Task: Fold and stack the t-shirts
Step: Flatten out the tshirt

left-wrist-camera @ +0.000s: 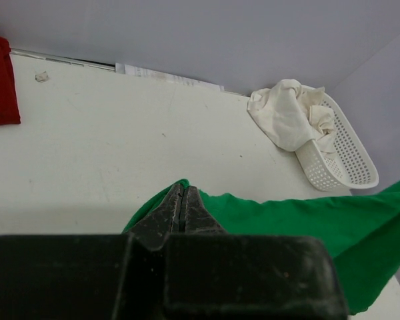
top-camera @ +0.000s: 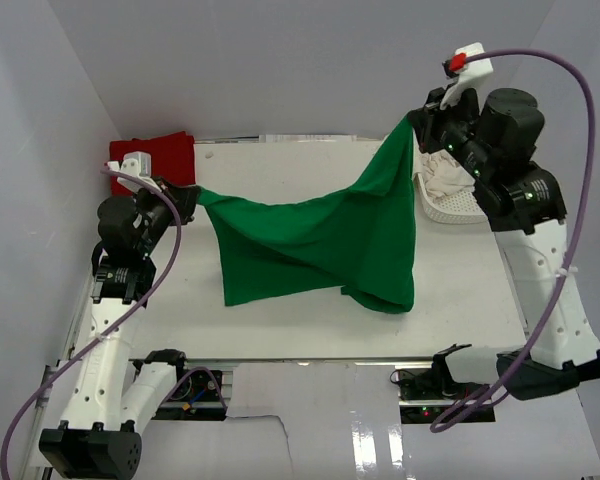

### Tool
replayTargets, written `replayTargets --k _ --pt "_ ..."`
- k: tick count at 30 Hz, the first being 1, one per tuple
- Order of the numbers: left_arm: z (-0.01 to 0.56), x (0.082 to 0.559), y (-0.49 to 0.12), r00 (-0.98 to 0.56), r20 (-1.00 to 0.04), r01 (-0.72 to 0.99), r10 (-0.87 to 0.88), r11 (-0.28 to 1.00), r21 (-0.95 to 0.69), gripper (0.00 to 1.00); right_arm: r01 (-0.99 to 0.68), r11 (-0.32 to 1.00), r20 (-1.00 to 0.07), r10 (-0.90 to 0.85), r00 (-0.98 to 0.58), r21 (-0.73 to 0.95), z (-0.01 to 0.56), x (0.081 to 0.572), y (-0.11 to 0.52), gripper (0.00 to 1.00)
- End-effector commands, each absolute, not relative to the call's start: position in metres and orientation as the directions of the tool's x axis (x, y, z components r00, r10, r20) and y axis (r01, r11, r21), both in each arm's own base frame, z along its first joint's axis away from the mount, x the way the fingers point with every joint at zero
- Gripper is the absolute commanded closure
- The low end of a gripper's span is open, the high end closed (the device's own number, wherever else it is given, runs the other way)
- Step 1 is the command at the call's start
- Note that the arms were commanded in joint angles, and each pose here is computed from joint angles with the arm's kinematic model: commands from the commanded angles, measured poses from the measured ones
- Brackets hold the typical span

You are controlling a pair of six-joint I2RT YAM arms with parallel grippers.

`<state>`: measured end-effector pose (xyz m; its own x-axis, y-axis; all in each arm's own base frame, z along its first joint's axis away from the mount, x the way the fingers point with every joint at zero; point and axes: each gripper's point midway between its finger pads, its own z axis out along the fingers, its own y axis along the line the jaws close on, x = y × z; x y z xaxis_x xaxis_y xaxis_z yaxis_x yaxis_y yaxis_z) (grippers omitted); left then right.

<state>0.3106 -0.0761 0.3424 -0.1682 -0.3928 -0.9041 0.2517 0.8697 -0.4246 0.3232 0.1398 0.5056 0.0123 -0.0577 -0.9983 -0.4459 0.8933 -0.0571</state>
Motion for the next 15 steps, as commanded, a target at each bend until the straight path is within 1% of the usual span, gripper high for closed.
replayTargets --k 1,5,8,11,12,13,14,15 --pt "0.387 0.310 -0.075 -0.044 -0.923 0.311 -0.381 0.873 -0.375 1.00 -0.368 0.928 -0.995 -0.030 0.096 -0.064 0.528 0.337 0.130 0.92" --pt "0.417 0.297 -0.069 0.045 -0.925 0.308 -0.378 0.886 -0.347 1.00 -0.353 0.933 -0.990 -0.025 0.140 -0.073 0.543 0.331 0.125 0.92" --pt "0.442 0.281 -0.066 0.137 -0.912 0.333 -0.388 0.885 -0.326 1.00 -0.362 0.927 -0.981 -0.023 0.194 -0.093 0.560 0.316 0.125 0.92" --pt "0.457 0.255 -0.070 0.206 -0.885 0.390 -0.417 0.864 -0.317 1.00 -0.364 0.926 -0.966 -0.008 0.260 -0.106 0.572 0.294 0.122 0.92" --pt "0.460 0.238 -0.070 0.241 -0.874 0.406 -0.423 0.862 -0.305 1.00 -0.365 0.925 -0.960 0.003 0.280 -0.103 0.572 0.279 0.117 0.92" --pt "0.461 0.229 -0.070 0.255 -0.865 0.414 -0.431 0.857 -0.305 1.00 -0.370 0.923 -0.951 0.017 0.308 -0.104 0.578 0.269 0.114 0.92" --pt "0.464 0.219 -0.070 0.276 -0.858 0.424 -0.434 0.856 -0.296 1.00 -0.372 0.923 -0.938 0.037 0.345 -0.101 0.586 0.248 0.106 0.92" --pt "0.465 0.211 -0.071 0.289 -0.854 0.436 -0.432 0.854 -0.285 1.00 -0.375 0.921 -0.936 0.039 0.351 -0.102 0.586 0.240 0.104 0.92"
